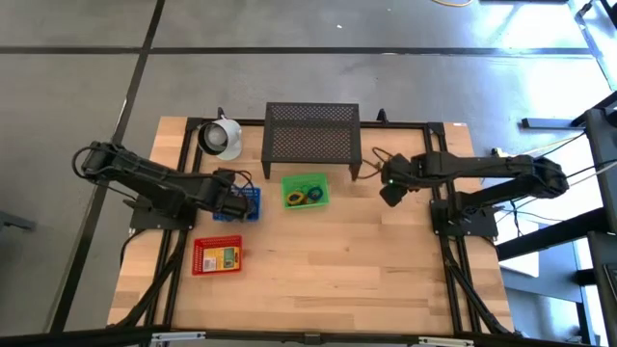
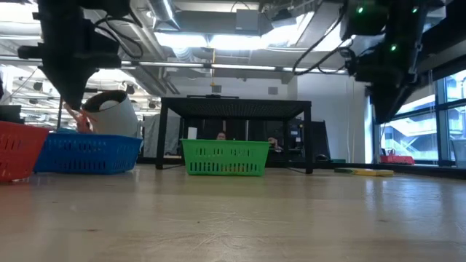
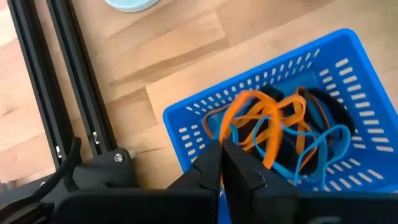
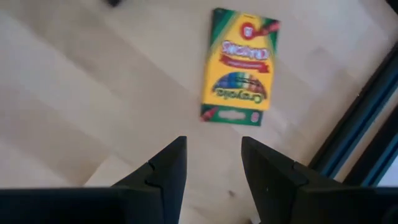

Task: Pick & Place Office Desk Supplies
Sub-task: Put the orange rubber band into the blue bin, then put the yellow box of crayon into the red bin

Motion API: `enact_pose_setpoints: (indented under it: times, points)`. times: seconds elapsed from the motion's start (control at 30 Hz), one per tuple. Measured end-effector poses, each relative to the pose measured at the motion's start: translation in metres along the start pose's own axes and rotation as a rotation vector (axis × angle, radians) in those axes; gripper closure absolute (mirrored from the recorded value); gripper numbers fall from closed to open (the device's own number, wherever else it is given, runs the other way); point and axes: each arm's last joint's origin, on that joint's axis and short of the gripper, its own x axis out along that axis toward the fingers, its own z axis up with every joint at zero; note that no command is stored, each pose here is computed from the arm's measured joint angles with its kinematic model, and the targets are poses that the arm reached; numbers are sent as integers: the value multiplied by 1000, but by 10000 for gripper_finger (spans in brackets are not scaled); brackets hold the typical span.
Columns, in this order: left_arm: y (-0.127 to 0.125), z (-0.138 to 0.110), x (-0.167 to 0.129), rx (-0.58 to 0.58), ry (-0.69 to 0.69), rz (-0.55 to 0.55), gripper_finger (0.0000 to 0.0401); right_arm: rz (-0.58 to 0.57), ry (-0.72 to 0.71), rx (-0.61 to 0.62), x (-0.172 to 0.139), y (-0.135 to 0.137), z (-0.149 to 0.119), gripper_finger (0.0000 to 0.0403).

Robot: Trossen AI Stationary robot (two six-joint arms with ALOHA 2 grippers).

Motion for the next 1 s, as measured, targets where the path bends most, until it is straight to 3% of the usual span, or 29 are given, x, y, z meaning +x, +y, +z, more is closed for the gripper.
enact_pose_setpoints:
  times: [0.27,0.6,0.8,1.0]
  points:
    - [1,2,2,-24,98,-7,354,-36,115,70,31,-19,-7,248]
    - [-2,5,-6,-59,128,-39,260,69,85,127,58,-22,-6,230]
    - [-6,17,-25,-90,32,-93,252,74,41,125,64,-33,4,174]
    - [-8,26,-41,-121,-46,-142,263,80,18,204,76,-49,9,137]
